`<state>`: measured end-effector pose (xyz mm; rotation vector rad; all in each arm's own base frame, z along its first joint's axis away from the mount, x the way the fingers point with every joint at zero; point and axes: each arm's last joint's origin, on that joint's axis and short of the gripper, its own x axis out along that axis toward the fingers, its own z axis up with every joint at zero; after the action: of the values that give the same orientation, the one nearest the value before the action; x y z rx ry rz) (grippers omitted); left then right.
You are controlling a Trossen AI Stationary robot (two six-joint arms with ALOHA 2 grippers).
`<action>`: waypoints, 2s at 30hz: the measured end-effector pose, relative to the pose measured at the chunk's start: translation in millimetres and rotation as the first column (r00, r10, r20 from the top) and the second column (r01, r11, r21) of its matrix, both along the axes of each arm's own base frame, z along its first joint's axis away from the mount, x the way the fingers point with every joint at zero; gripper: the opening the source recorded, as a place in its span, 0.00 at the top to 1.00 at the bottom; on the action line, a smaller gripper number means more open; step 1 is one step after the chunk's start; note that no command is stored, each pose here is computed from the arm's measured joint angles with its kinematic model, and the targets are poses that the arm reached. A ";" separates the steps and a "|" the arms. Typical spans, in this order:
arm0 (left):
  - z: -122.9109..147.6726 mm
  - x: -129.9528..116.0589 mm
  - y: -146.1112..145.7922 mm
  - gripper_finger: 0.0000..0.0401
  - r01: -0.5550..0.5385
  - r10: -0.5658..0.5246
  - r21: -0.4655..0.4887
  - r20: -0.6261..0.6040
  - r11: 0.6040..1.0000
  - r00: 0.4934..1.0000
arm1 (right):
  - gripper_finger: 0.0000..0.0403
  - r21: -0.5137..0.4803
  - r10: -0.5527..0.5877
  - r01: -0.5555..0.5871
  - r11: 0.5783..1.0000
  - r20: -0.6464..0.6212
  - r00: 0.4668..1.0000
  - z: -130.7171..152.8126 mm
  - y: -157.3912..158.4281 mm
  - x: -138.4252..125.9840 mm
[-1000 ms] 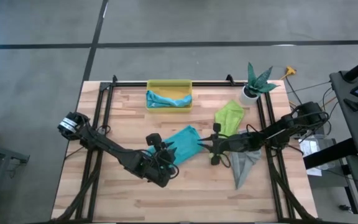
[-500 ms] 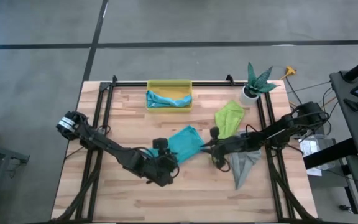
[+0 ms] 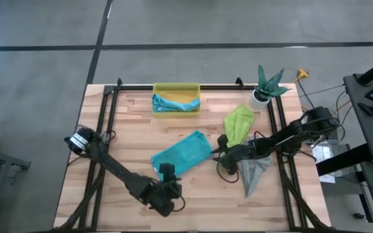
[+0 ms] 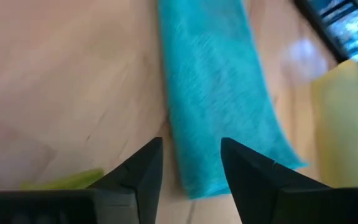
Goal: Roll microfiber towels into tight, uniform cylinder then place into a basket
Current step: Roll the light blue towel
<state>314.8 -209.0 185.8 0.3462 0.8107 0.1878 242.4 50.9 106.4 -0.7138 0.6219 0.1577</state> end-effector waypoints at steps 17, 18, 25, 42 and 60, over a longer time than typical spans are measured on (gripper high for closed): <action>-22.7 -12.2 0.2 0.70 -0.069 0.069 0.009 -0.123 0.998 0.990 | 0.60 -0.078 -0.075 0.070 0.994 -0.057 0.996 -17.3 3.3 24.3; -22.9 -12.2 0.0 0.70 -0.073 0.073 -0.002 -0.123 0.997 0.990 | 0.60 -0.078 -0.080 0.075 0.994 -0.062 0.995 -17.6 3.2 24.2; -31.7 -13.0 4.2 0.70 -0.112 0.093 -0.098 -0.180 0.989 0.979 | 0.61 -0.039 -0.099 0.096 0.995 -0.086 0.991 -19.6 2.6 22.8; -52.6 -19.1 25.3 0.70 -0.250 0.216 -0.140 -0.222 0.958 0.951 | 0.95 0.085 -0.104 0.117 0.989 -0.146 0.984 -23.8 -5.1 21.8; -45.6 -29.4 -5.4 0.70 -0.177 0.124 -0.237 -0.221 0.955 0.967 | 0.98 0.113 -0.071 0.092 0.989 -0.171 0.983 -17.7 28.7 16.8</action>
<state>285.4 -214.4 140.2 0.0597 1.0537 0.1902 259.2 79.6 88.7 -0.5606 0.7933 0.1785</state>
